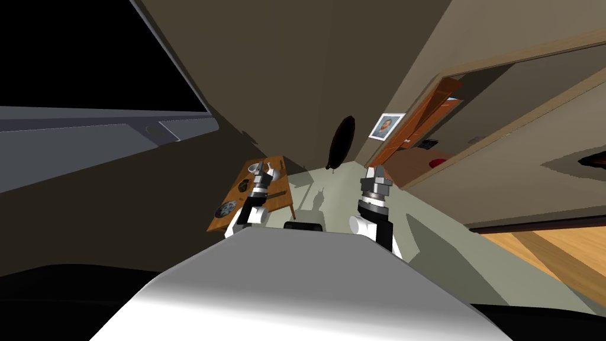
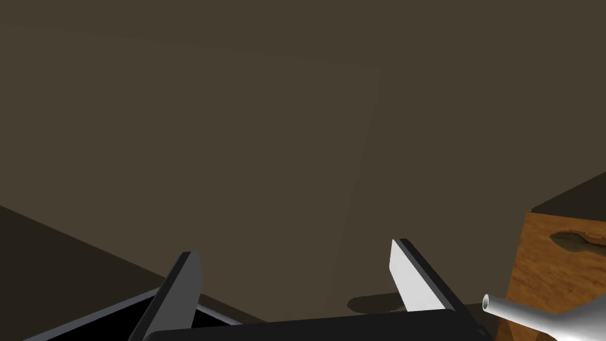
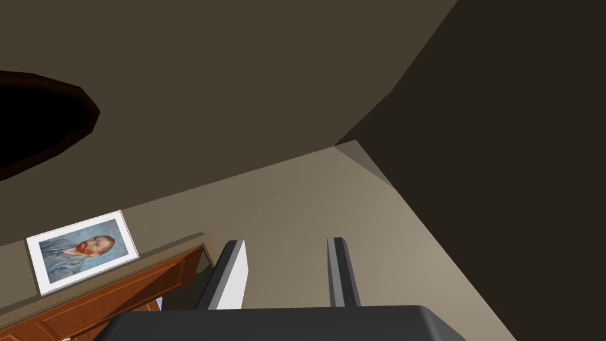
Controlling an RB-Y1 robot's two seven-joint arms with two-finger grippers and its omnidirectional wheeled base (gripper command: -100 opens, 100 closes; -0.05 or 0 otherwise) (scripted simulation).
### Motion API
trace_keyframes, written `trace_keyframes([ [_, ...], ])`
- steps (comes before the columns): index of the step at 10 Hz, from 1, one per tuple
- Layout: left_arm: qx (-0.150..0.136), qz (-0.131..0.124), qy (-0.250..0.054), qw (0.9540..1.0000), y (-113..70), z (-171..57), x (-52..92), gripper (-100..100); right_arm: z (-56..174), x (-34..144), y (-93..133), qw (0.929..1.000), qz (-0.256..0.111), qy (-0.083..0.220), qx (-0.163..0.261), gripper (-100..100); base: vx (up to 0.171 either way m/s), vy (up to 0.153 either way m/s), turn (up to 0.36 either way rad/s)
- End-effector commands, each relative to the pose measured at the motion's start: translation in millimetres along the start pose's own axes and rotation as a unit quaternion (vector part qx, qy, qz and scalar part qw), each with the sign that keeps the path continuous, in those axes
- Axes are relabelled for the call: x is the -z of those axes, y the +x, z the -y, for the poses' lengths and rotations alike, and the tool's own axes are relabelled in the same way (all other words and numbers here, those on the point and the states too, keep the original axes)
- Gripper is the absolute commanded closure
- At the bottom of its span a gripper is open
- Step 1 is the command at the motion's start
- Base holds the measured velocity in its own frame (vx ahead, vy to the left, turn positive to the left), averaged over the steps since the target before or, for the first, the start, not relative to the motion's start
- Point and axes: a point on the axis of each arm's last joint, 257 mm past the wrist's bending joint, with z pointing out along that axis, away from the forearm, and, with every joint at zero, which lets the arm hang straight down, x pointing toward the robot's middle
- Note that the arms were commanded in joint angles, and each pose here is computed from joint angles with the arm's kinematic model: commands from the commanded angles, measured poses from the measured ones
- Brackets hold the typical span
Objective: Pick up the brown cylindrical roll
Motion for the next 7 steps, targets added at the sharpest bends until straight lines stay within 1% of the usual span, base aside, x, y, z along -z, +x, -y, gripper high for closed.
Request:
trace_keyframes([
  [1, 0.017, 0.001, -0.037, 0.9992, -9.3, -27, -3.1, -100, 0, 0.0, 0, 1.0, 0.0, 0.0, 0.0, 0, -0.051, 0.05, -0.145],
  [2, 0.027, 0.002, -0.06, 0.9978, -14.0, -43, -5.3, -100, 0, 0.0, 0, 1.0, 0.0, 0.0, 0.0, 0, -0.044, 0.059, -0.17],
  [3, 0.027, 0.004, -0.064, 0.9976, -15.2, -47, -4.2, -100, 0, 0.0, 0, 1.0, 0.0, 0.0, 0.0, 0, -0.033, 0.045, -0.053],
  [5, 0.047, 0.011, -0.113, 0.9924, -28.3, -82, -5.7, -100, 0, 0.0, 0, 1.0, 0.0, 0.0, 0.0, 0, -0.033, 0.035, -0.15],
  [6, 0.047, 0.013, -0.12, 0.9916, -29.3, -87, -4.5, -100, 0, 0.0, 0, 1.0, 0.0, 0.0, 0.0, 0, -0.028, 0.032, -0.06],
  [7, 0.057, 0.017, -0.143, 0.988, -35.6, -102, -5.4, -100, 0, 0.0, 0, 1.0, 0.0, 0.0, 0.0, 0, -0.023, 0.027, -0.101],
])
